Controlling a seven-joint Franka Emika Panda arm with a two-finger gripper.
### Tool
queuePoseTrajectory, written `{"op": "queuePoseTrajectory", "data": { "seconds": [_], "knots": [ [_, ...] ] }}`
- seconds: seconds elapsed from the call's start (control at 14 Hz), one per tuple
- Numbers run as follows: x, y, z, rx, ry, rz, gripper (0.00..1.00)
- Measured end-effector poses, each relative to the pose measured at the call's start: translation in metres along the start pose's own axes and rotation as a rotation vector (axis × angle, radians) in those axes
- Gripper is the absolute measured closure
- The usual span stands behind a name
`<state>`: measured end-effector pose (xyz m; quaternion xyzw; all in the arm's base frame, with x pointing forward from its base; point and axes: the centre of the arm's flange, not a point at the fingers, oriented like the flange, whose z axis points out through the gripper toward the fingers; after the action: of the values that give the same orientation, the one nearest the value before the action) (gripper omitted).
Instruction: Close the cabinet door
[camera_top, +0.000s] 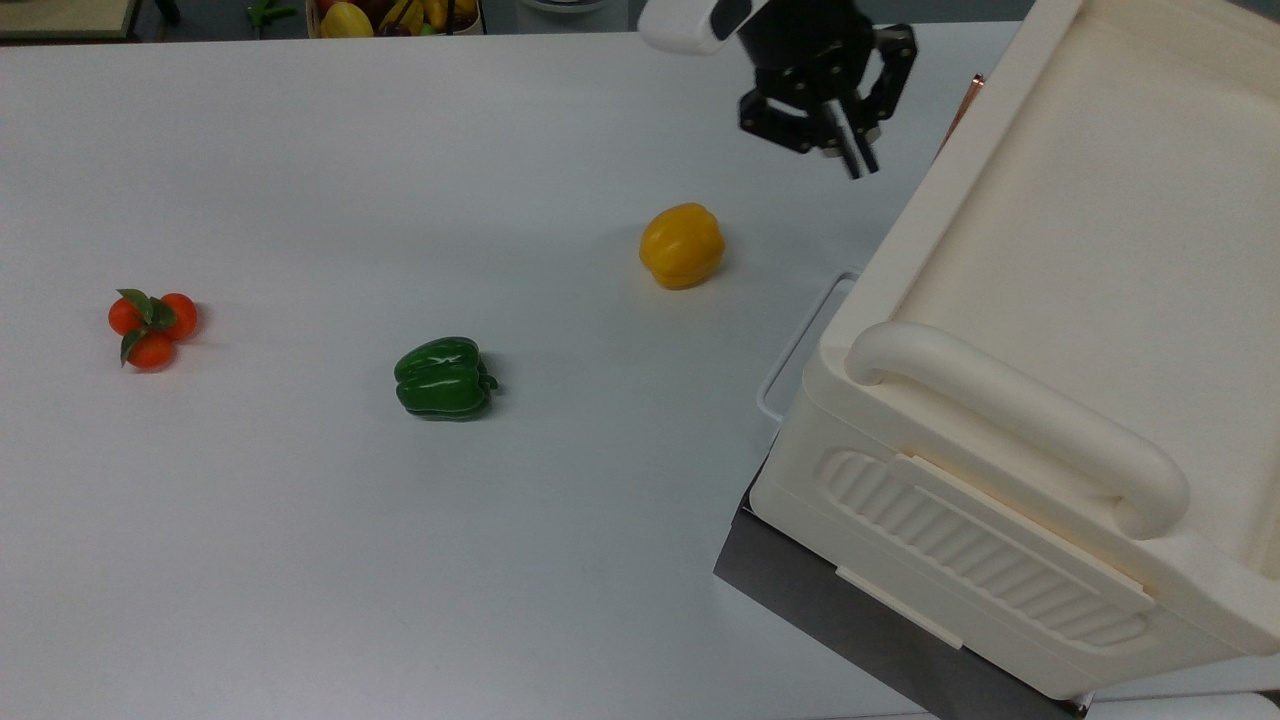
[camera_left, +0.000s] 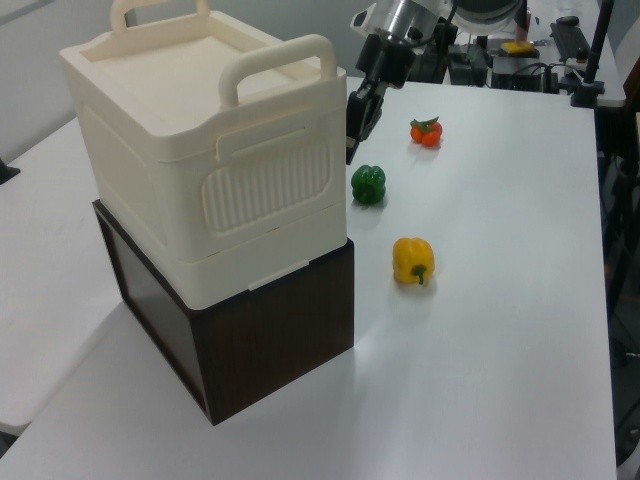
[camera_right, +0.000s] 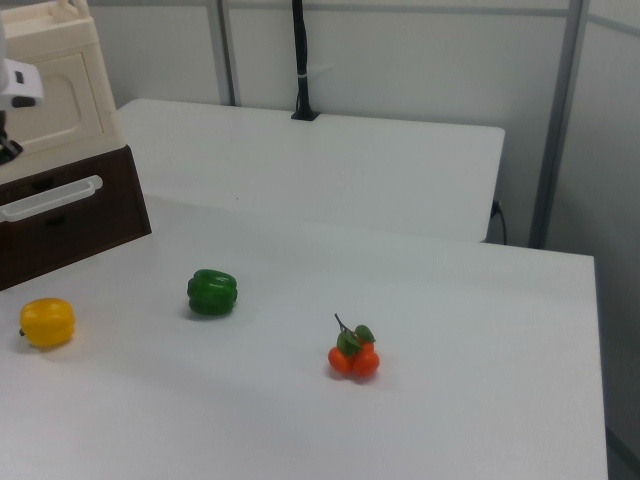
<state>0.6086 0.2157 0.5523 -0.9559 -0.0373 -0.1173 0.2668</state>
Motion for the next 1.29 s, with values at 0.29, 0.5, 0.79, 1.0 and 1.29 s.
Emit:
{"op": "queuePoseTrajectory", "data": {
  "seconds": [0.29,0.5,0.79,1.0,1.29],
  "knots": [
    [-0.008,0.060,-0.037,-0.167,-0.136,0.030,0.40],
    [-0.022,0.074,-0.080,-0.311,-0.175,0.013,0.05],
    [-0.036,0.093,-0.128,-0.405,-0.190,0.052,0.00],
    [-0.043,0.098,-0.164,-0.419,-0.184,0.086,0.00],
    [-0.049,0.081,-0.181,-0.440,-0.169,0.080,0.00]
  ]
}}
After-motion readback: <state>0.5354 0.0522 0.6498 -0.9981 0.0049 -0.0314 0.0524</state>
